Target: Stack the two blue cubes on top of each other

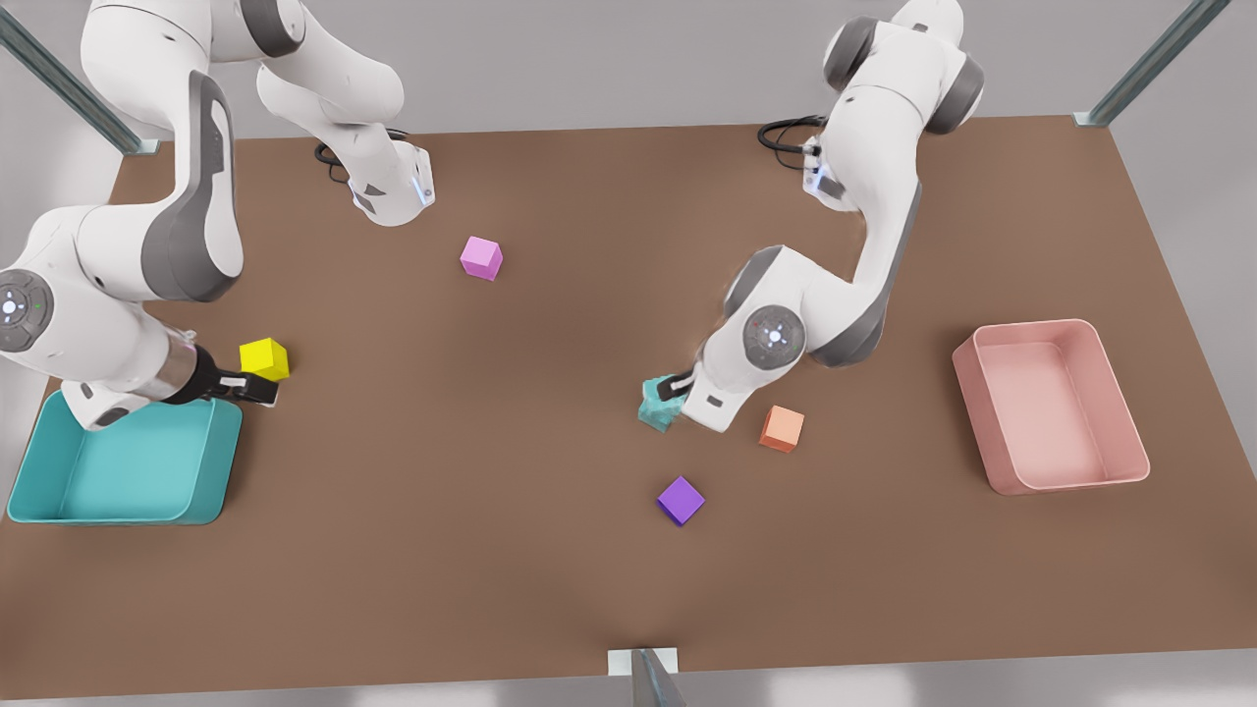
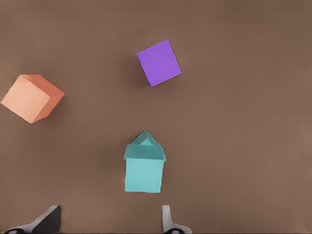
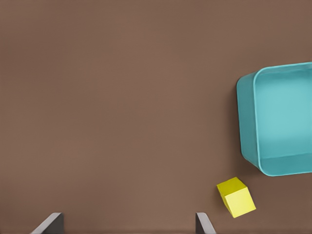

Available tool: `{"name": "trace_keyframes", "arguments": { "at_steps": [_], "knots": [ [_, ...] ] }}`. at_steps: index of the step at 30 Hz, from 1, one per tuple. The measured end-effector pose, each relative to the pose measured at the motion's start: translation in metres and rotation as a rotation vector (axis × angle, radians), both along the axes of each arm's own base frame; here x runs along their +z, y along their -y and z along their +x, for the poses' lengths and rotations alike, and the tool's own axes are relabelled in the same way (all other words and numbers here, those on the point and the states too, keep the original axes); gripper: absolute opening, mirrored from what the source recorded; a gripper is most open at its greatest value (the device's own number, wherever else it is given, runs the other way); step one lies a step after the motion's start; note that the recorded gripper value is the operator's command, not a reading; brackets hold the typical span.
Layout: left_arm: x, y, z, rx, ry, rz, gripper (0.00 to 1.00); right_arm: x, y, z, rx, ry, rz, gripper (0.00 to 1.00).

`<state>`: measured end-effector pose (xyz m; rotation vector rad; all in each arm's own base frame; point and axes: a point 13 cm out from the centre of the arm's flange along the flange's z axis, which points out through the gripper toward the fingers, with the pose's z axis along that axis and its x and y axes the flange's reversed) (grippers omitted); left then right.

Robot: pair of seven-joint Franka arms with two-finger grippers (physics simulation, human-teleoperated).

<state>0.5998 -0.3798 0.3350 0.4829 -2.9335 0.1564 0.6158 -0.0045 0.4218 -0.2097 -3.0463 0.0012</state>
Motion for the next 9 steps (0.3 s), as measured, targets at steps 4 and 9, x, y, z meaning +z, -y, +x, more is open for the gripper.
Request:
{"name": "trace_keyframes", "arguments": {
  "at_steps": [4, 9],
  "knots": [
    [0.101, -0.232, 0.029, 0.12, 0.027, 0.156, 1.0, -0.001, -0.001, 0.0, 0.002, -0.002, 0.001, 1.0],
    [0.111, -0.308, -0.025, -0.019, -0.058, 0.246, 1.0, -0.005, 0.001, -0.001, 0.004, -0.012, -0.003, 1.0]
  ]
}}
